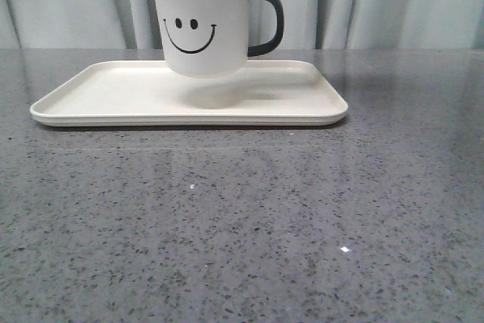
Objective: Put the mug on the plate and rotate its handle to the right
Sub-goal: 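Rotate the mug with the right gripper, turning the handle, and lower it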
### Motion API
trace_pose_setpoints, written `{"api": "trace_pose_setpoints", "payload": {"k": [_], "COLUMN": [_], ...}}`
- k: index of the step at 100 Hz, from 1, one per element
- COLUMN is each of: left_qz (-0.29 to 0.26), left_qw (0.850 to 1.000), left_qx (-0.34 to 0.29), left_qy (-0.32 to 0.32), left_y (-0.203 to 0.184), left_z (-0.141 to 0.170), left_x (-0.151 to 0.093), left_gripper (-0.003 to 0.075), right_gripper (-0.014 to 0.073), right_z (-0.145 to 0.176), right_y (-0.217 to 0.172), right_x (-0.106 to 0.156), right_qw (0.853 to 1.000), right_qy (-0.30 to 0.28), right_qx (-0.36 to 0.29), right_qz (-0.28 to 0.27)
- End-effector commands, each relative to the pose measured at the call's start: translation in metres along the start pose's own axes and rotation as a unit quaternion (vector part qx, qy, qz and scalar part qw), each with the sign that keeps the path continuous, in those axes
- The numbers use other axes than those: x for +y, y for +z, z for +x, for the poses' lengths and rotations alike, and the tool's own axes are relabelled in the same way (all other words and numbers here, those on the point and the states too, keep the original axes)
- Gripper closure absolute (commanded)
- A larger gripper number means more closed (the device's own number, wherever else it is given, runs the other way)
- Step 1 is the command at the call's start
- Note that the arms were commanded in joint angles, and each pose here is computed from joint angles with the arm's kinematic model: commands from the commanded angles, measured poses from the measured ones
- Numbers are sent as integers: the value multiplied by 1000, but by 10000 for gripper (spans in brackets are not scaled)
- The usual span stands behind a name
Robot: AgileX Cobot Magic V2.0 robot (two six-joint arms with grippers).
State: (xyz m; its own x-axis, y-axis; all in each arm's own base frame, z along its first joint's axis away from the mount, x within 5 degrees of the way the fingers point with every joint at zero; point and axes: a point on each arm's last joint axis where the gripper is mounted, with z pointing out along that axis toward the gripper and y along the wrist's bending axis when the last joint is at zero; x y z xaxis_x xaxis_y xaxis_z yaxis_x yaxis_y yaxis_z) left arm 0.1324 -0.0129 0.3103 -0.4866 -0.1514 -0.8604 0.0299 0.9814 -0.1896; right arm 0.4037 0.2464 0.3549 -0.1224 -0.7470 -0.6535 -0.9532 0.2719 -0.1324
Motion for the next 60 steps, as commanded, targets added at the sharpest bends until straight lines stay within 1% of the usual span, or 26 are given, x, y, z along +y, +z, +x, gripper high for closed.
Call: {"api": "trace_pose_setpoints", "payload": {"k": [1, 9, 32, 60], "left_qz": [5, 5, 5, 5], "left_qw": [999, 999, 999, 999], "left_qx": [-49, -49, -49, -49], "left_qy": [-4, -4, -4, -4], "left_y": [-5, -5, -5, -5], "left_z": [-14, -14, -14, -14], "left_x": [-2, -2, -2, -2], "left_gripper": [281, 281, 281, 281], "right_gripper": [656, 656, 656, 656], "right_z": [-15, -15, -16, -11], "right_y": [-42, -44, -41, -21], "right_x": [12, 11, 12, 10], "right_qw": [997, 996, 996, 996], "right_qy": [-41, -40, -41, -35], "right_qx": [-55, -65, -64, -52], "right_qz": [-32, -38, -41, -57]}}
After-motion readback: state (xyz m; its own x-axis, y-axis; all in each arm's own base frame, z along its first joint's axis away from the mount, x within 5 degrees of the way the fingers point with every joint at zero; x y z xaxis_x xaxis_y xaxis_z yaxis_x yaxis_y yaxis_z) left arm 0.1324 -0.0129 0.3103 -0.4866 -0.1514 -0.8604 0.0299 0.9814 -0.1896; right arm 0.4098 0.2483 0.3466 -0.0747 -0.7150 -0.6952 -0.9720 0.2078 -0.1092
